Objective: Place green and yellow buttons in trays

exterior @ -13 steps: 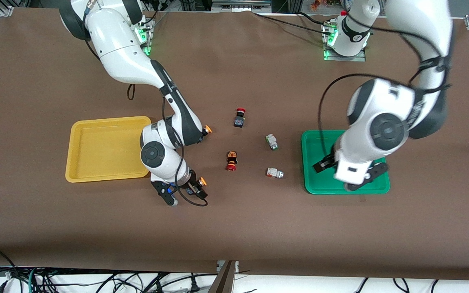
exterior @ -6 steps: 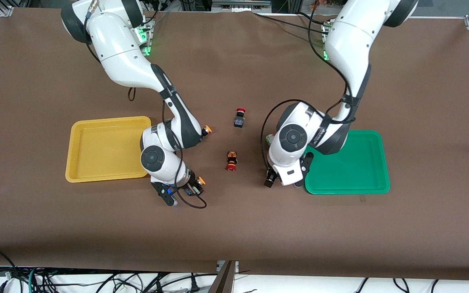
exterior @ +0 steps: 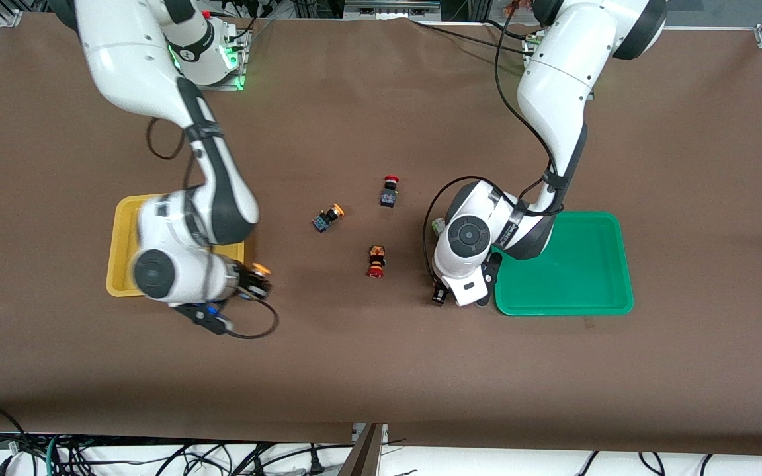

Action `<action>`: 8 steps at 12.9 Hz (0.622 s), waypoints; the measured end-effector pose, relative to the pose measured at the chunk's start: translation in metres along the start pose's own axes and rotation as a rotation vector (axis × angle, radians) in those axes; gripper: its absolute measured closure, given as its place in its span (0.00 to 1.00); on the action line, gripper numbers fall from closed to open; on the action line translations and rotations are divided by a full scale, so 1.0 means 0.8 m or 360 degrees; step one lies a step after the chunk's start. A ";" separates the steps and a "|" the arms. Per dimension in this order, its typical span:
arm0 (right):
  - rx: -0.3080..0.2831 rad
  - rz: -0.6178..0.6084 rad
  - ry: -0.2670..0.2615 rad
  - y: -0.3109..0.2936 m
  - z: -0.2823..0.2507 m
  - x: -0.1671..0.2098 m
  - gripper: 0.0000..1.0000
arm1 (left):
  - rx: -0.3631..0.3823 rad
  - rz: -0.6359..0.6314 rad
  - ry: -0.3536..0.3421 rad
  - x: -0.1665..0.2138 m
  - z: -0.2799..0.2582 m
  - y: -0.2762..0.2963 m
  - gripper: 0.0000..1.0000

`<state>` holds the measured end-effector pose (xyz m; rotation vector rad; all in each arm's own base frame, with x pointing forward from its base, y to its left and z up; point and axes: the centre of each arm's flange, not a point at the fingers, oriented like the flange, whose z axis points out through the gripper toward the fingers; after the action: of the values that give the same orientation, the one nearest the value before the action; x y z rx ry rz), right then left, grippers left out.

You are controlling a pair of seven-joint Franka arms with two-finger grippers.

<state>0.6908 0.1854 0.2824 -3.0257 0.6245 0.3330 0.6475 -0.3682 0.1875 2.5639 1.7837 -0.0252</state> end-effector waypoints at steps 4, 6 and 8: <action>-0.0081 -0.0253 -0.0007 0.186 0.080 0.010 0.58 | 0.0065 0.0111 0.0070 0.010 0.000 -0.004 0.66; -0.0105 -0.0282 -0.0012 0.223 0.121 0.004 0.41 | 0.0159 0.0242 0.0149 0.019 -0.016 -0.007 0.66; -0.0092 -0.0263 -0.0045 0.216 0.113 -0.002 0.19 | 0.0262 0.0417 0.0167 0.052 -0.069 -0.009 0.66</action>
<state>0.6028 0.0343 0.1959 -3.0945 0.3653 0.3920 0.6556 -0.3258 0.2415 2.9476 1.5182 -0.0356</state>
